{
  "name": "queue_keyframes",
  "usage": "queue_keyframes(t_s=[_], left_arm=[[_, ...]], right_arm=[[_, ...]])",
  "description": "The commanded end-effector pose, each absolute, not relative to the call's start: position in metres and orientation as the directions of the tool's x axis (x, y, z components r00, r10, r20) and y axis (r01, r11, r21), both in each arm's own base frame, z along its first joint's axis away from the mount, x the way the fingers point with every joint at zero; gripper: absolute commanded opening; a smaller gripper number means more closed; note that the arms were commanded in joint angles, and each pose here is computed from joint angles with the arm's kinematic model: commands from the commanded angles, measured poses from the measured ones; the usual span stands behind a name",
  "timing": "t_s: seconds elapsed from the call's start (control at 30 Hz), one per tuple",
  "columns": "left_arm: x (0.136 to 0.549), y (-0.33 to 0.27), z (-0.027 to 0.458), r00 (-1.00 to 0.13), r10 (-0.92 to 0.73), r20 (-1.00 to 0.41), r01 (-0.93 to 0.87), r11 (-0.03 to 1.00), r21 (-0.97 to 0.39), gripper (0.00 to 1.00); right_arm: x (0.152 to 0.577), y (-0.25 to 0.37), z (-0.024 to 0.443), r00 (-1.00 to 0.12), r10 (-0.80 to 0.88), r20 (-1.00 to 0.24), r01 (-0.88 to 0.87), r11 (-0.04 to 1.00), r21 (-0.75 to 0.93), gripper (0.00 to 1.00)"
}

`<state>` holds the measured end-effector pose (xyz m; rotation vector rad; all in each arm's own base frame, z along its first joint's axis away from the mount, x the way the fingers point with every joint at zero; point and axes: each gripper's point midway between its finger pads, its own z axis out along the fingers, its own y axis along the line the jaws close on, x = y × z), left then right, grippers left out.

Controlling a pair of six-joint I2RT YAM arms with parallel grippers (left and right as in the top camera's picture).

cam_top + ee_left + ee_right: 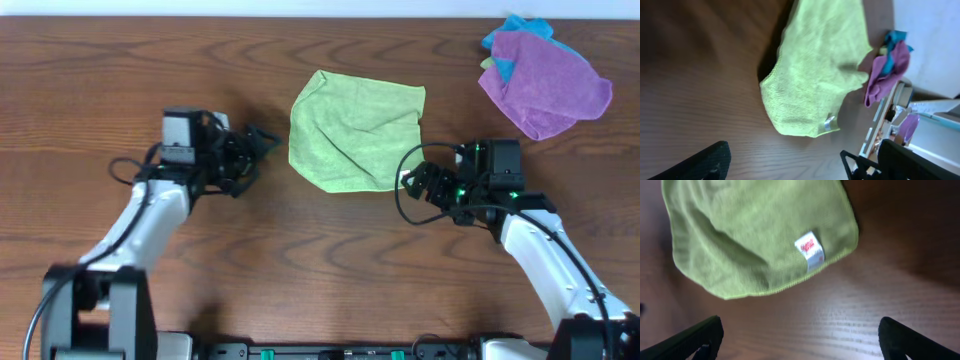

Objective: Fold the cloth

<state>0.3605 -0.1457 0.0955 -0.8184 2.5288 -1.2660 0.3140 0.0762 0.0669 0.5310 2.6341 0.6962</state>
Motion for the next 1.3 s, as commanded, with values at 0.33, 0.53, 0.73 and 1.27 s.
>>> queue_keyframes(t_s=[0.33,0.53,0.73,1.27], left_arm=[[0.363,-0.178,0.052,-0.793,-0.584,0.175,-0.505,0.469,-0.725,0.95],[0.369,-0.179,0.042,-0.789,-0.596,0.152,-0.502,0.481,-0.719,0.95],[0.373,-0.188,0.027,-0.79,-0.592,0.16,-0.502,0.475,-0.722,0.95],[0.381,-0.205,0.014,-0.793,-0.602,0.097,-0.47,0.501,-0.726,0.85]], right_arm=[[0.327,0.072,0.034,-0.827,0.534,-0.175,0.378,0.759,0.53,0.99],[0.335,0.072,0.027,-0.812,0.558,-0.169,0.397,0.741,0.541,0.99],[0.34,0.072,0.024,-0.805,0.568,-0.17,0.402,0.734,0.547,0.99],[0.346,0.071,0.016,-0.787,0.594,-0.168,0.429,0.722,0.543,0.94]])
